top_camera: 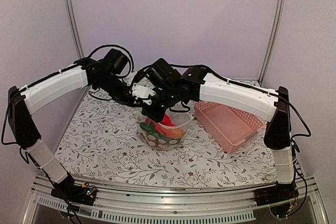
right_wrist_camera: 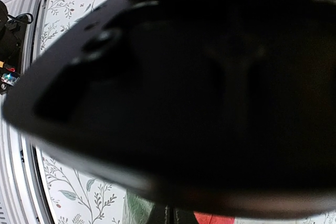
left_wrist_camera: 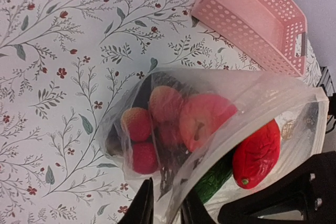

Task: Place the food in the zip-top bag and seal the zipper
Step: Pass from the left arm to the right, then pass from the right arm to the left

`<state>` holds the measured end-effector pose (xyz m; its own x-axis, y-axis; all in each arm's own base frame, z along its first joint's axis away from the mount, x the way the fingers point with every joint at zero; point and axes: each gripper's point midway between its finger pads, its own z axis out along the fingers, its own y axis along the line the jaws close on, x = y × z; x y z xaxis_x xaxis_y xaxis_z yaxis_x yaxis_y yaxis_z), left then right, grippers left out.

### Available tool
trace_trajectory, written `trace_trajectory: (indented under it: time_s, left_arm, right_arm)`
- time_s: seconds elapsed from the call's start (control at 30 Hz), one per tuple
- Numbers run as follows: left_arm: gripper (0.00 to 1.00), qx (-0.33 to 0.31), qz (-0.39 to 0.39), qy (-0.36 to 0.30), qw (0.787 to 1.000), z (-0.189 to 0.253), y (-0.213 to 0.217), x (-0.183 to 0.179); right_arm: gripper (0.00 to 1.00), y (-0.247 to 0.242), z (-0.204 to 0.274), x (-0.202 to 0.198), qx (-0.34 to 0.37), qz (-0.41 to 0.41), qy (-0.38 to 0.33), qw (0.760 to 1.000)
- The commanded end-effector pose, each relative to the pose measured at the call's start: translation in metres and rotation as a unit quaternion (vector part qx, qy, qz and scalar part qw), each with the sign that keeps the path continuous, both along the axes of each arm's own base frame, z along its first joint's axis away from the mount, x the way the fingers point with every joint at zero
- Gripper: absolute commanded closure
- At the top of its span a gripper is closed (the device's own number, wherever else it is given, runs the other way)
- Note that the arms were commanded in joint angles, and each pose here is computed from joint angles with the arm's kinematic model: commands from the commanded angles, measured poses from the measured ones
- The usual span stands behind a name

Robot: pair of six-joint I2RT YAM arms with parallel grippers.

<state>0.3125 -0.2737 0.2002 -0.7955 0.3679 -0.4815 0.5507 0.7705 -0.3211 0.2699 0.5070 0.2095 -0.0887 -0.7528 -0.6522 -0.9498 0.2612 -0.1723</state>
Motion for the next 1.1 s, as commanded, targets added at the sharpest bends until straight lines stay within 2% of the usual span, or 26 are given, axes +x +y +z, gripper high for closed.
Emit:
trace_trajectory:
  time_s: [0.0, 0.13, 0.27, 0.33, 0.47, 0.57, 0.8, 0.97, 1.07]
  left_arm:
    - [0.79, -0.042, 0.006, -0.043, 0.998, 0.034, 0.006, 0.0]
    - [0.68, -0.056, 0.059, -0.103, 0.991, 0.054, 0.032, 0.018]
    - [0.54, -0.096, 0.094, -0.188, 0.973, 0.075, 0.053, 0.021]
    - [0.47, -0.139, 0.094, -0.248, 0.954, 0.091, 0.055, 0.016]
    - [0.44, -0.244, 0.047, -0.345, 0.905, 0.112, 0.055, -0.022]
    - [0.44, -0.291, 0.004, -0.37, 0.882, 0.105, 0.051, -0.051]
    - [0.5, -0.305, -0.045, -0.361, 0.88, 0.077, 0.038, -0.08]
    - [0.51, -0.307, -0.074, -0.365, 0.876, 0.067, 0.02, -0.093]
    - [0.51, -0.29, -0.066, -0.36, 0.884, 0.053, 0.013, -0.087]
  right_arm:
    - [1.0, -0.015, -0.023, 0.014, -0.04, -0.029, -0.003, 0.999]
    - [1.0, -0.014, -0.019, -0.007, -0.028, 0.019, 0.027, 0.999]
    - [1.0, -0.019, -0.012, -0.025, -0.013, 0.066, 0.027, 0.997]
    - [1.0, -0.024, 0.0, -0.029, 0.0, 0.079, 0.01, 0.997]
    - [1.0, -0.032, 0.011, -0.033, 0.01, 0.097, -0.004, 0.995]
    - [1.0, -0.036, 0.024, -0.036, 0.03, 0.112, -0.009, 0.993]
    - [1.0, -0.035, 0.066, -0.05, 0.082, 0.149, -0.022, 0.985]
    - [1.0, -0.04, 0.071, -0.047, 0.084, 0.149, -0.032, 0.985]
    - [1.0, -0.042, 0.065, -0.047, 0.08, 0.15, -0.026, 0.985]
